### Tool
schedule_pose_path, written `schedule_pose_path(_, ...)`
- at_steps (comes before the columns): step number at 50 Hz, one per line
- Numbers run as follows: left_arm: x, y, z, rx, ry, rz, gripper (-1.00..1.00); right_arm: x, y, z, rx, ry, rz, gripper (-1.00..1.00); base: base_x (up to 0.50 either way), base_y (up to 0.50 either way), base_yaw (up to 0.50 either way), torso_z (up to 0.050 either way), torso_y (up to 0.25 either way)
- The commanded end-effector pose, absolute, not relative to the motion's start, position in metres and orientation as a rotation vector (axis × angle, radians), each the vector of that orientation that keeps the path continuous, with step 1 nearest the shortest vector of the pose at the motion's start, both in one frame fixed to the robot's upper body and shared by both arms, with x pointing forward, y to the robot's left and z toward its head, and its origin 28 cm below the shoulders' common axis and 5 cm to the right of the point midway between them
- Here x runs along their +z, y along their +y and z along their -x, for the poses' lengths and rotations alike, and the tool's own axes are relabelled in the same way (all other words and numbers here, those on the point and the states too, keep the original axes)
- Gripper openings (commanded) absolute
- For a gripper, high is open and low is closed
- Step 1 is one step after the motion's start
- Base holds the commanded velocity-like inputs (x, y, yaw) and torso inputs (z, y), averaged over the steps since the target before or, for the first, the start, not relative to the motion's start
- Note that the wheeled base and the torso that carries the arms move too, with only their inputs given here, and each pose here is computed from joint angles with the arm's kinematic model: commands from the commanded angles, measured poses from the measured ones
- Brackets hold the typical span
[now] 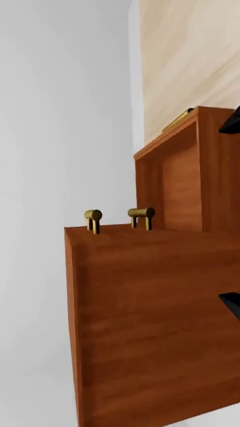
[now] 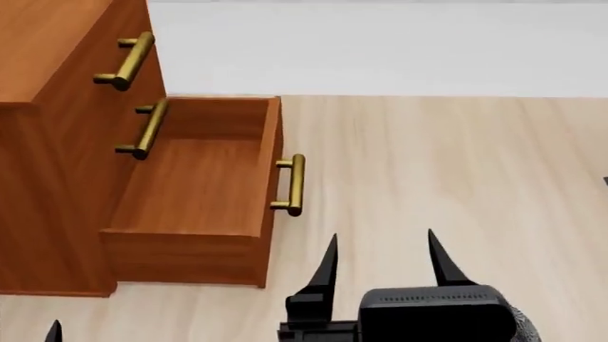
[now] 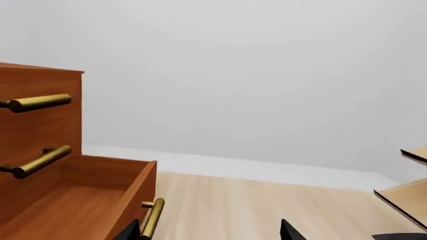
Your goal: Put the bowl in the bottom drawer of the cabinet.
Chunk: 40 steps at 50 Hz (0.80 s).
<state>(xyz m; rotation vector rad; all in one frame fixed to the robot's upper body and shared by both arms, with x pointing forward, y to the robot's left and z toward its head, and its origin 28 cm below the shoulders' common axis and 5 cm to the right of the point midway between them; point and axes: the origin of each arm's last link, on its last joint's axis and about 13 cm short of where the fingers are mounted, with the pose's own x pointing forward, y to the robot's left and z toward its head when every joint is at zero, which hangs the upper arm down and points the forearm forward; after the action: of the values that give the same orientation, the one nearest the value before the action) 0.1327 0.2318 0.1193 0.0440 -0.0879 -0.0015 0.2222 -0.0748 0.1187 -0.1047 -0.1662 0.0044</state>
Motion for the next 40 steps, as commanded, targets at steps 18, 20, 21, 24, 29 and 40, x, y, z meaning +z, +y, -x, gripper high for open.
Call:
schedule_pose_path(18, 0.116, 0.234, -0.129, 0.005, -0.071, -0.040, 1.00, 0.115, -0.076, -0.226, -0.030, -0.170, 0.103, 1.00, 0.36, 0.25, 0.00, 0.000, 0.001)
schedule_pose_path(20, 0.116, 0.234, -0.129, 0.001, -0.070, -0.039, 1.00, 0.115, -0.076, -0.226, -0.029, -0.174, 0.100, 1.00, 0.00, 0.00, 0.00, 0.000, 0.000)
schedule_pose_path(21, 0.116, 0.234, -0.129, 0.002, -0.070, -0.042, 1.00, 0.115, -0.076, -0.227, -0.029, -0.171, 0.099, 1.00, 0.00, 0.00, 0.00, 0.000, 0.000)
schedule_pose_path(24, 0.116, 0.235, -0.128, -0.003, -0.071, -0.036, 1.00, 0.114, -0.076, -0.229, -0.032, -0.151, 0.097, 1.00, 0.00, 0.00, 0.00, 0.000, 0.000)
schedule_pose_path(29, 0.110, 0.235, -0.123, -0.001, -0.048, -0.070, 1.00, 0.113, -0.077, -0.229, -0.034, -0.145, 0.099, 1.00, 0.16, 0.00, 0.00, 0.000, 0.000)
schedule_pose_path(40, 0.105, 0.243, -0.106, 0.018, -0.014, -0.075, 1.00, 0.112, -0.075, -0.232, -0.019, -0.139, 0.103, 1.00, 0.40, 0.13, 0.00, 0.000, 0.000)
